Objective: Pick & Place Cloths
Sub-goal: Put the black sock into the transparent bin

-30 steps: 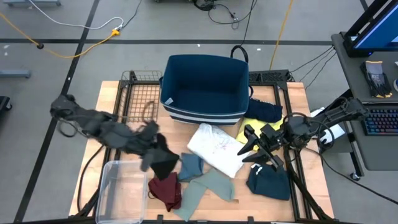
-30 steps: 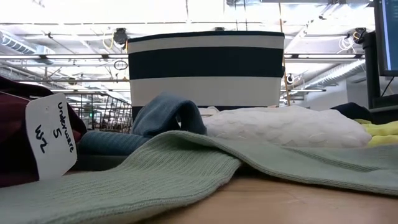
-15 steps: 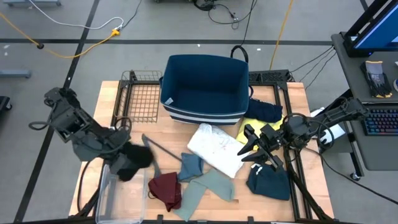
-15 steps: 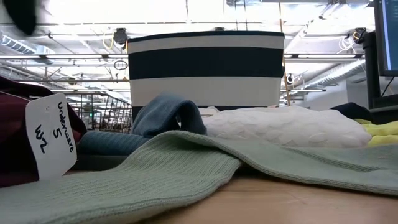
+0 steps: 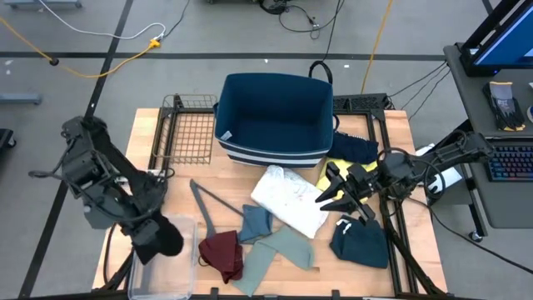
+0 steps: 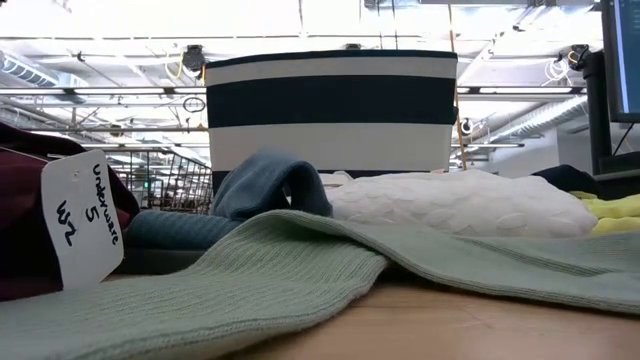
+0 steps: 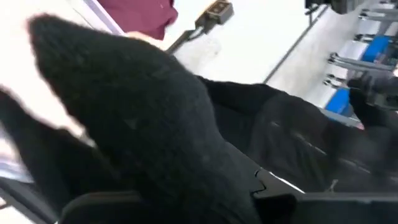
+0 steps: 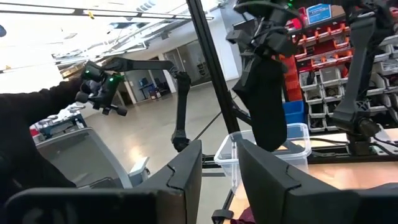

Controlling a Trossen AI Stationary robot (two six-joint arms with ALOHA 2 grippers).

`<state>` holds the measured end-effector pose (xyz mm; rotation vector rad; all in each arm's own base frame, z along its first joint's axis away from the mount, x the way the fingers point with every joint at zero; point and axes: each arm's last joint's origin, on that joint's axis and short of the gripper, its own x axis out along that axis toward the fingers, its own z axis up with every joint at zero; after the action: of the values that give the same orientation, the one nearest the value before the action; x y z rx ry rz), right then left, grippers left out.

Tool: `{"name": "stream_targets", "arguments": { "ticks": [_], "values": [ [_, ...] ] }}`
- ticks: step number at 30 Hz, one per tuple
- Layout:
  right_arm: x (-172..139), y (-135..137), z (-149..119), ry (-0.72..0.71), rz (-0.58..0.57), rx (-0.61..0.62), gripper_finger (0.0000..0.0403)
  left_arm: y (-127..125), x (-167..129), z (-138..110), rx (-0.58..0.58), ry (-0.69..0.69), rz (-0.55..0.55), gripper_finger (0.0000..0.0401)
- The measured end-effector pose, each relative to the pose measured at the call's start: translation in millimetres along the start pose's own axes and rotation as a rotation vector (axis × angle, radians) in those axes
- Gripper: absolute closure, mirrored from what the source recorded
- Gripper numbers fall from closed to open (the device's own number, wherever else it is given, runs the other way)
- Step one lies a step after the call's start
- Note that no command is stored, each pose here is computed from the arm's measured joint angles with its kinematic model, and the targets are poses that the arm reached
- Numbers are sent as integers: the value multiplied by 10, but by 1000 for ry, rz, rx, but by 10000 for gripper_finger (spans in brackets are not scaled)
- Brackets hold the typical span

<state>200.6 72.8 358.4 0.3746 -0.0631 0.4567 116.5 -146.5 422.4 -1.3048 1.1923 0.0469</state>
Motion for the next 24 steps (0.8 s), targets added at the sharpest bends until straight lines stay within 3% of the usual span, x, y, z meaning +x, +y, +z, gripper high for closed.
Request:
{"name": "stream_targets", "arguments": {
  "ticks": [3, 13, 24],
  "values": [
    [0, -3, 1, -1, -1, -4, 307, -12, 156, -9, 8, 0, 75, 401],
    [0, -1, 3, -2, 0, -2, 309, 109, 813, -31, 50, 72, 541, 401],
    [0, 3, 7, -6, 6, 13, 310, 169, 1339, -6, 132, 18, 750, 401]
  ]
}}
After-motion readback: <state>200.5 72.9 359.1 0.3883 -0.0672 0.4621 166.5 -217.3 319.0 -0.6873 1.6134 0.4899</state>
